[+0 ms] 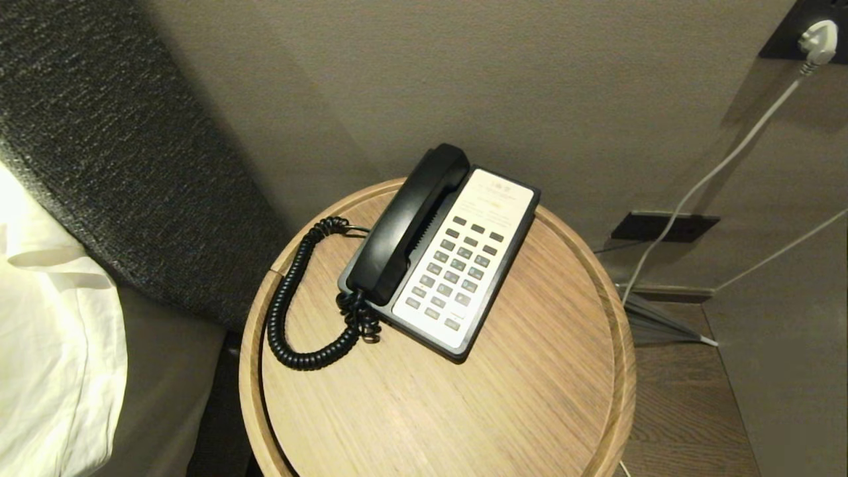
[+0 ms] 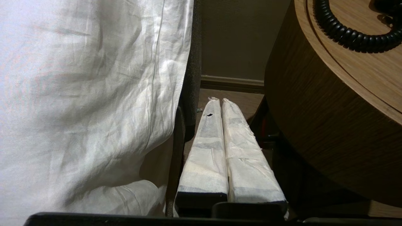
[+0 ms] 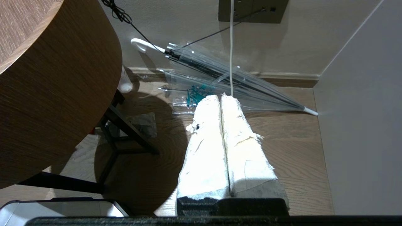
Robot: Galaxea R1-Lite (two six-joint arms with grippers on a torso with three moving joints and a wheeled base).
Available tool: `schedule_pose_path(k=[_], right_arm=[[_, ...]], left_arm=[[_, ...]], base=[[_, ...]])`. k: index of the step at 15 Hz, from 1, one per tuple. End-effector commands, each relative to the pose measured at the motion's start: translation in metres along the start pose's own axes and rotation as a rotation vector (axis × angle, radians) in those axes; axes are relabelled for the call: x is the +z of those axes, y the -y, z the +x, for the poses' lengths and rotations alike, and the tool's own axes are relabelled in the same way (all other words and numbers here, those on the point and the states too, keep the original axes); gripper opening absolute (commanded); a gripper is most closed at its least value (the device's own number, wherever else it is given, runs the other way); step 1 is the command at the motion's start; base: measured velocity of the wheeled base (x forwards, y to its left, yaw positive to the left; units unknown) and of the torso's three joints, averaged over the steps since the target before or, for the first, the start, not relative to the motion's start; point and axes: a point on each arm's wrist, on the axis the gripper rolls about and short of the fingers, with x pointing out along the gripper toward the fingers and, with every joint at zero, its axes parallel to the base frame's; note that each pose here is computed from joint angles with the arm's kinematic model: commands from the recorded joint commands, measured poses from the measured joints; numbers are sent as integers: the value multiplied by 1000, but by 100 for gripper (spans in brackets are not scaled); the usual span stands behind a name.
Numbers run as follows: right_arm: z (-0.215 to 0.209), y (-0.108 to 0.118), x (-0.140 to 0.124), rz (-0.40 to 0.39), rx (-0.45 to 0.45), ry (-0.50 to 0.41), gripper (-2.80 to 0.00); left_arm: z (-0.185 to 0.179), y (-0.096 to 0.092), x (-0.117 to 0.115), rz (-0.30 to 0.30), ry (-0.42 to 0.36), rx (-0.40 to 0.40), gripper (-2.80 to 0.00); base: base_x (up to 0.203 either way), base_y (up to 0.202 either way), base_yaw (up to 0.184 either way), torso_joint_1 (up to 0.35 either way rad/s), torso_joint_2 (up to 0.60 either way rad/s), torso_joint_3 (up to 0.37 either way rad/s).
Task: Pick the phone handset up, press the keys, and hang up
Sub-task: Pick up the desk phone handset
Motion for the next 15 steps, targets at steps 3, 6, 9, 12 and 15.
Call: schedule_pose_path(k=[3,6,9,12,15], right_arm=[[1,0,-6,-1,0,-20,-280],[1,0,-6,-1,0,-20,-280],[1,0,-6,-1,0,-20,-280],[1,0,-6,-1,0,-20,-280],[1,0,-6,-1,0,-20,-280]], left_arm=[[-5,2,68,42,40,-64,-280],[39,4,153,22,-124,-150,-280],[132,9,211,-33,-302,-311,-280],[222,28,244,-70,-402,-491,-280],[250,84,248,-54,-534,-726,-280]], base=[[0,0,0,0,0,0],[0,0,0,0,0,0],[0,0,0,0,0,0],[0,0,0,0,0,0],[0,0,0,0,0,0]])
